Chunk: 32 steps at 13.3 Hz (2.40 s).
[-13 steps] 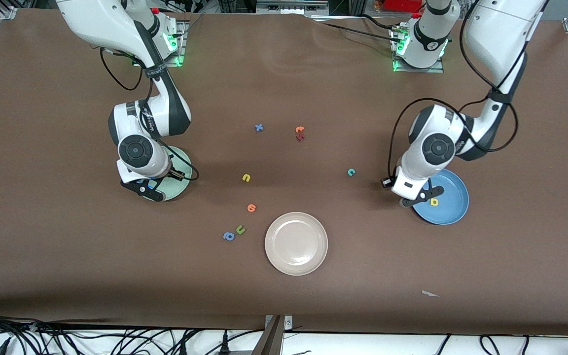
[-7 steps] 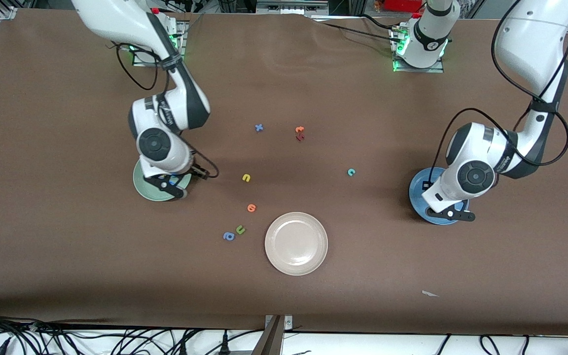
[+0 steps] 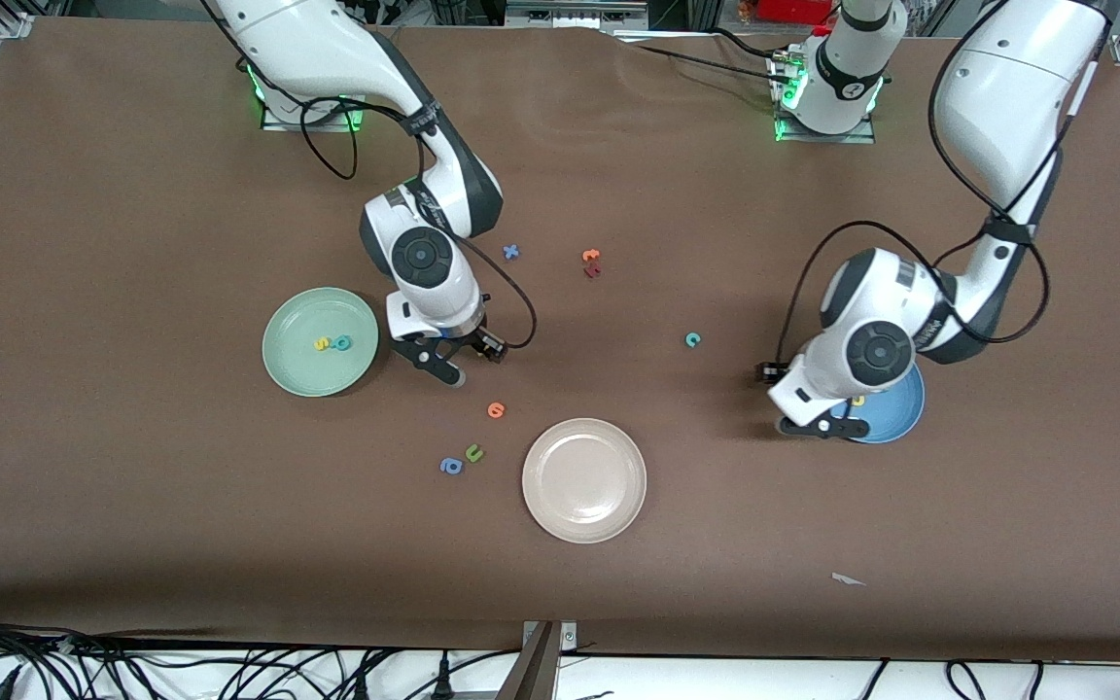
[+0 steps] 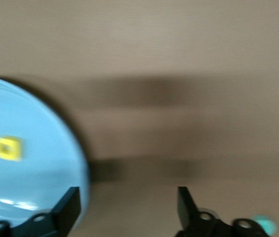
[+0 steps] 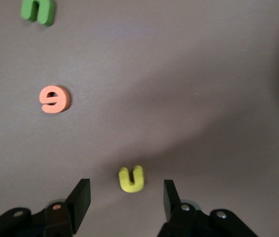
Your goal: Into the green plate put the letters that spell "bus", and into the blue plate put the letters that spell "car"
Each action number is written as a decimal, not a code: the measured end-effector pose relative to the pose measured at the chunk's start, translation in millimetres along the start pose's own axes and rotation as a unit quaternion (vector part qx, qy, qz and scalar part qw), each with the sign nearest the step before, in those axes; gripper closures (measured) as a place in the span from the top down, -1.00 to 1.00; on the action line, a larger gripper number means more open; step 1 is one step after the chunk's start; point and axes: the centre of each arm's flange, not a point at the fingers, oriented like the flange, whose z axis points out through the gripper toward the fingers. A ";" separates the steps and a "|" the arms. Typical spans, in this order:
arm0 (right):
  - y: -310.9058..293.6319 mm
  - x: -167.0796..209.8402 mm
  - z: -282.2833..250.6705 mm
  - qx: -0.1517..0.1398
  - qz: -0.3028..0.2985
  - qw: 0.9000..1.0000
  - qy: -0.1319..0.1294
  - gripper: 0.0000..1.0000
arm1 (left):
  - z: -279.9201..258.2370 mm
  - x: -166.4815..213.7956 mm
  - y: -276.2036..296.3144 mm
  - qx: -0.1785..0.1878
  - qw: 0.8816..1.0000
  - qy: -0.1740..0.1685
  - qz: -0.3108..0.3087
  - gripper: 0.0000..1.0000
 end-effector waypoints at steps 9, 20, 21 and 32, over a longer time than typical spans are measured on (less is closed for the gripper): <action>-6.2 -11.0 27.9 0.009 -0.044 0.999 0.008 -0.42 | 59.9 -75.0 92.3 -0.024 0.997 0.049 -0.047 1.00; 93.7 109.7 -60.9 -0.112 -0.170 0.978 -0.049 -0.48 | 64.7 -88.6 105.1 -0.031 0.995 0.058 -0.074 -0.17; 112.8 119.5 -60.8 -0.122 -0.175 0.975 -0.060 -0.48 | 64.7 -88.6 105.1 -0.032 0.995 0.058 -0.075 -0.18; 156.4 146.0 -134.8 -0.094 -0.169 0.980 -0.051 1.00 | 8.2 -24.6 14.9 0.046 0.999 0.016 -0.006 -0.44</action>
